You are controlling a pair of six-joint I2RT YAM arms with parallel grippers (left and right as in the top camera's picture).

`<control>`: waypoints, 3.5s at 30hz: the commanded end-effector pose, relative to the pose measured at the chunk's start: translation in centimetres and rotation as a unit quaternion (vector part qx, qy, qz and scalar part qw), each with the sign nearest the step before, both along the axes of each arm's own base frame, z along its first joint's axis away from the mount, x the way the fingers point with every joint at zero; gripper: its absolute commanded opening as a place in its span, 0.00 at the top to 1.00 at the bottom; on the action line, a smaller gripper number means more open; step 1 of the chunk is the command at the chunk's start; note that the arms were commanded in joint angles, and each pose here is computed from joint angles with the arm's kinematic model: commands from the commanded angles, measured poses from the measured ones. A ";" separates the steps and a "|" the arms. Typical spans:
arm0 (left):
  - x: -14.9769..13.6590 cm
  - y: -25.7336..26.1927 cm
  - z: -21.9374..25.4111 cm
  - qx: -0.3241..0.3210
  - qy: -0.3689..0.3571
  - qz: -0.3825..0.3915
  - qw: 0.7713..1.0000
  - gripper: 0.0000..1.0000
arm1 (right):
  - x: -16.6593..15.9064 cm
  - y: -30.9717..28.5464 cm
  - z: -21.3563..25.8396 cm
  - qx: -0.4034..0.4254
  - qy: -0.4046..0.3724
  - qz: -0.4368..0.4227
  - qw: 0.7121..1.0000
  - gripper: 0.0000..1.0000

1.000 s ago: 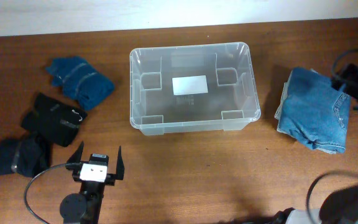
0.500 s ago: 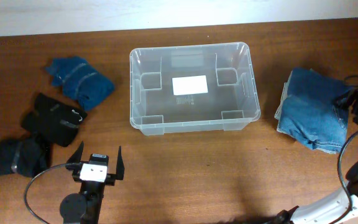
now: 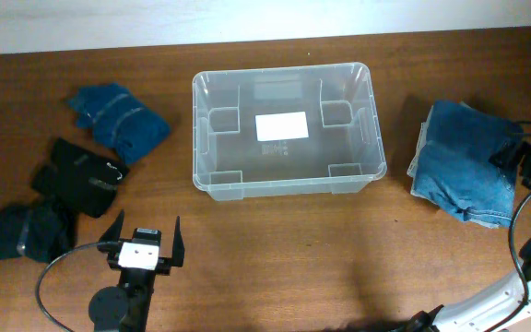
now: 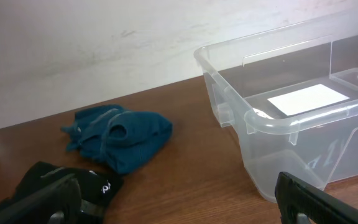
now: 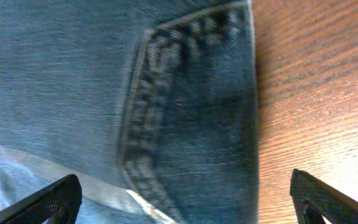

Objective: Pack container
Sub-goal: 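Move the right gripper to the top folded dark jeans and grasp them, then lift the dark jeans with the right gripper and lower them into the bin, then release the jeans and return the right gripper to the jeans stack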

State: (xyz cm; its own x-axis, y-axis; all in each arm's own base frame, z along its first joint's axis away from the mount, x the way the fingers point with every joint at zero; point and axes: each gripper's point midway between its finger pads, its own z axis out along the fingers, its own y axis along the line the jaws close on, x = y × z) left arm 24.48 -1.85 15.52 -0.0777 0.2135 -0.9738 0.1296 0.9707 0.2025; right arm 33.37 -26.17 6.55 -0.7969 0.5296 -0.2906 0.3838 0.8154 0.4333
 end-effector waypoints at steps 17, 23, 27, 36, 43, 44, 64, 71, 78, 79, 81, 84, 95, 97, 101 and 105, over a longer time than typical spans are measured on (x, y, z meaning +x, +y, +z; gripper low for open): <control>-0.1 -0.3 -0.1 0.003 0.004 -0.010 1.000 0.01 | 2.1 1.5 -1.7 0.081 -0.059 0.014 0.995 0.94; -0.1 -0.3 -0.1 0.003 0.004 -0.010 1.000 0.01 | 3.4 0.9 1.5 0.104 -0.068 -0.019 0.992 0.96; -0.1 -0.3 -0.1 0.003 0.003 -0.010 1.000 0.01 | 4.9 1.3 6.1 0.100 -0.091 -0.003 0.991 0.96; -0.1 -0.3 -0.1 0.003 0.004 -0.010 1.000 0.01 | 8.4 8.1 20.1 0.050 -0.184 0.117 0.975 0.96; -0.1 -0.3 -0.1 0.003 0.004 -0.010 1.000 0.01 | 9.8 16.9 29.8 0.012 -0.247 0.186 0.951 0.96; -0.1 -0.3 -0.1 0.003 0.003 -0.010 1.000 0.01 | 9.8 17.7 30.7 0.008 -0.251 0.184 0.950 0.96; -0.1 -0.3 -0.1 0.003 0.004 -0.010 1.000 0.01 | 8.2 34.6 31.6 -0.047 -0.130 0.105 0.985 0.96; -0.1 -0.3 -0.1 0.003 0.004 -0.010 1.000 0.01 | 7.8 38.4 26.9 -0.057 -0.065 0.159 0.983 0.96; -0.1 -0.3 -0.1 0.003 0.004 -0.010 1.000 0.01 | 8.8 41.3 21.8 -0.058 -0.030 0.186 0.980 0.96; -0.1 -0.3 -0.1 0.003 0.004 -0.010 1.000 0.01 | 9.0 41.6 21.2 -0.058 -0.028 0.189 0.980 0.96; -0.1 -0.3 -0.1 0.003 0.004 -0.010 1.000 0.01 | 9.1 42.1 19.9 -0.058 -0.021 0.193 0.979 0.96; -0.1 -0.3 -0.1 0.003 0.004 -0.010 1.000 0.01 | 9.4 42.3 18.7 -0.055 -0.013 0.187 0.981 0.96; -0.1 -0.3 -0.1 0.003 0.004 -0.010 1.000 0.01 | 10.7 41.8 15.5 -0.074 -0.012 0.174 0.982 0.67; -0.1 -0.3 -0.1 0.003 0.004 -0.010 1.000 0.01 | 10.8 41.4 15.2 -0.087 -0.009 0.168 0.982 0.47; -0.1 -0.3 -0.1 0.003 0.004 -0.010 1.000 0.01 | 11.2 39.7 15.1 -0.124 -0.010 0.147 0.981 0.38; -0.1 -0.3 -0.1 0.003 0.004 -0.010 1.000 0.01 | 11.6 38.1 15.1 -0.145 -0.014 0.159 0.976 0.36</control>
